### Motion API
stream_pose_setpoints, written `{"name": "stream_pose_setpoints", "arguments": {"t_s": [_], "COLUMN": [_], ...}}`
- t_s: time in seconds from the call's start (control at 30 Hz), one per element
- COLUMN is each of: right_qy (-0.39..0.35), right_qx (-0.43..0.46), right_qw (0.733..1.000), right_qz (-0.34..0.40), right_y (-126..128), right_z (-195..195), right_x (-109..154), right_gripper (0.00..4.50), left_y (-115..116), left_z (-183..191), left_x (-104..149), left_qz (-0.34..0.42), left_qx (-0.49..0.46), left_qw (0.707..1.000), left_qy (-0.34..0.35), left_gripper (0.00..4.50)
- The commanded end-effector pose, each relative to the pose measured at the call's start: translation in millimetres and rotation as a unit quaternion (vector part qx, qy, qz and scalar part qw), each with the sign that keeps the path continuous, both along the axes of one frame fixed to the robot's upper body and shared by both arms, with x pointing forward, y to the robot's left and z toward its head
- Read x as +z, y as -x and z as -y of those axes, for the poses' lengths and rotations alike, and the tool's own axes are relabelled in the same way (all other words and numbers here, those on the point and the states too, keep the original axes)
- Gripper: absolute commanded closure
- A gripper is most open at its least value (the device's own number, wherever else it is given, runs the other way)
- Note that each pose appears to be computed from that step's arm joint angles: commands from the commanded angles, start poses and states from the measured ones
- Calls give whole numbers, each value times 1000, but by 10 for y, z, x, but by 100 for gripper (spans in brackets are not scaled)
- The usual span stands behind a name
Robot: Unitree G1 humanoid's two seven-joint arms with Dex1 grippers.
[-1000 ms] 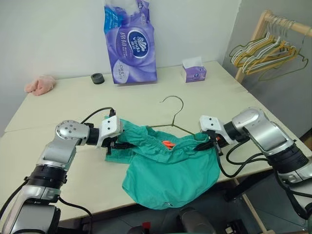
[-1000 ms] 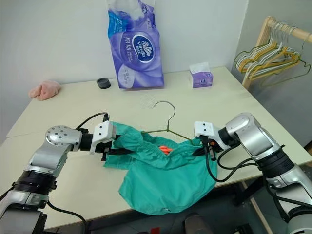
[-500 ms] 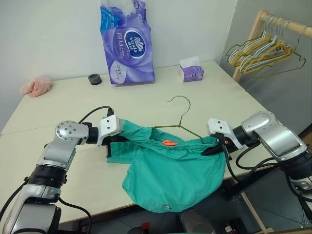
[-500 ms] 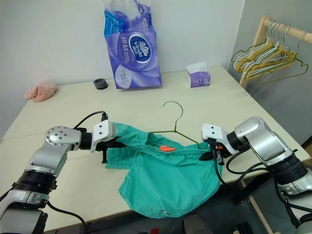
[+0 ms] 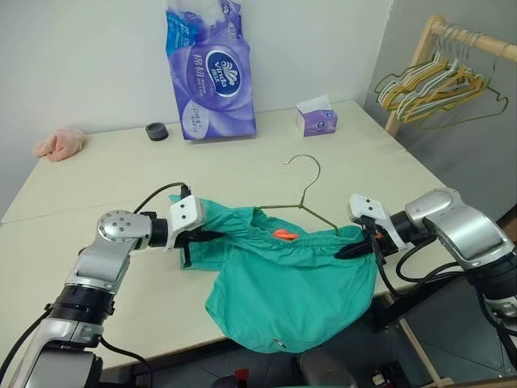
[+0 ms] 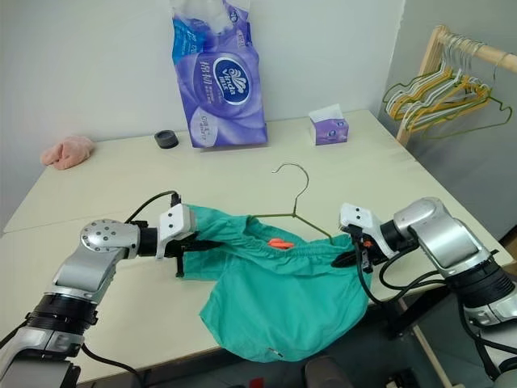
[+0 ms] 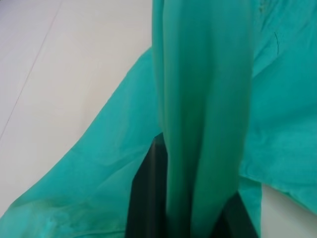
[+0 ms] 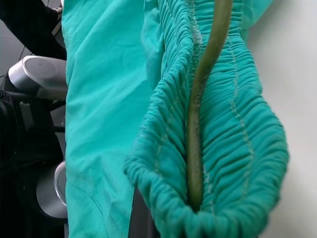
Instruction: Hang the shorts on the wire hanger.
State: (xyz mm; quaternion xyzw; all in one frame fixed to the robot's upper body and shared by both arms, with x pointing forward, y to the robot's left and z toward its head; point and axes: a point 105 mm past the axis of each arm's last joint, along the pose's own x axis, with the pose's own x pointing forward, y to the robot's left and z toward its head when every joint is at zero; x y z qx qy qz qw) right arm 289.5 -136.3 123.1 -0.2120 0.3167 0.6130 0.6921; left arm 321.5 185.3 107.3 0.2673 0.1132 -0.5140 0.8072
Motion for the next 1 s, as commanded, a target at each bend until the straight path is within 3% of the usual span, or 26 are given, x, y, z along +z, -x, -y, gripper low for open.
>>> {"name": "stream_pose_setpoints", "arguments": {"t_s": [0.03,0.13,0.3,0.43,0.57,0.77,1.0], "right_qy": [-29,-45,-73,-88,-92,-91,-84], "right_qx": [-8,-28,-93,-144,-190,-255,-412], "right_qw": [999,998,993,986,977,963,907], "right_qz": [23,20,14,10,-4,-13,-8], "right_y": [-52,-76,-140,-188,-137,-2,104], "right_z": [-58,-96,-96,-69,32,314,914], "right_x": [178,190,176,154,90,98,48], "right_gripper": [450,450,450,450,450,450,450], "left_y": [-83,-113,-86,43,238,284,412], "left_z": [-58,-208,-684,-730,-309,213,894], "left_x": [138,149,264,286,299,382,581], "left_qz": [63,84,103,93,39,9,-44], "left_qx": [31,78,202,216,138,55,-72], "left_qw": [997,993,971,967,980,985,972], "left_qy": [9,18,73,99,135,160,219], "left_gripper": [293,204,204,204,204,204,204]}}
